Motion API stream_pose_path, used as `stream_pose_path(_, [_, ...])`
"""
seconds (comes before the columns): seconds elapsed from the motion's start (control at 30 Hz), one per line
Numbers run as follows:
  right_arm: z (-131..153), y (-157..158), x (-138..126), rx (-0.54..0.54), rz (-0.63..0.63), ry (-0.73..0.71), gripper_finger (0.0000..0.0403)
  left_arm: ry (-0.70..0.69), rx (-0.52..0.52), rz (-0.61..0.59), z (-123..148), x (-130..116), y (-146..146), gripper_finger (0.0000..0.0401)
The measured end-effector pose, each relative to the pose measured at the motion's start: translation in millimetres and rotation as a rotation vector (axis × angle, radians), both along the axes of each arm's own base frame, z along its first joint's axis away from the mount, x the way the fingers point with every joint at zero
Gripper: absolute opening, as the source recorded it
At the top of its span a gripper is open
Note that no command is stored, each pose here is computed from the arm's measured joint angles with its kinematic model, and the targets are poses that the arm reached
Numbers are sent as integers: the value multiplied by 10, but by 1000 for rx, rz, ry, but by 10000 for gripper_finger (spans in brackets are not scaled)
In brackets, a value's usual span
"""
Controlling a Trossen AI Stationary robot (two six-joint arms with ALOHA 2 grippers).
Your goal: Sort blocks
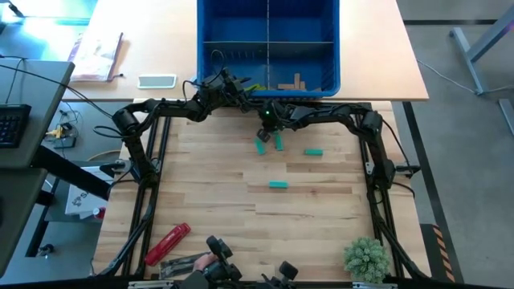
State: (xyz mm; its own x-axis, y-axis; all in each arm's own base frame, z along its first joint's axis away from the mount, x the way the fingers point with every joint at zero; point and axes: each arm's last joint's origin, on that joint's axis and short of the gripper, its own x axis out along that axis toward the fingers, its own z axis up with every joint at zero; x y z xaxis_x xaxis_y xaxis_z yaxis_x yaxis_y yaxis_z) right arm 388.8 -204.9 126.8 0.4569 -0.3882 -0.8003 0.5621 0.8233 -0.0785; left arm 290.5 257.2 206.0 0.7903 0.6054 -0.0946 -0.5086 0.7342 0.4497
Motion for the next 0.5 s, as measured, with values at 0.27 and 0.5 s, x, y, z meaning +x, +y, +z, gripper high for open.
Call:
stream_pose_path(0.27, [180, 286, -122, 284, 147, 155, 0, 0, 0, 1, 0, -1, 1, 157])
stream_pose_path(0.5, [506, 338, -156, 48, 85, 198, 0, -2, -3, 4, 0, -2, 3, 157])
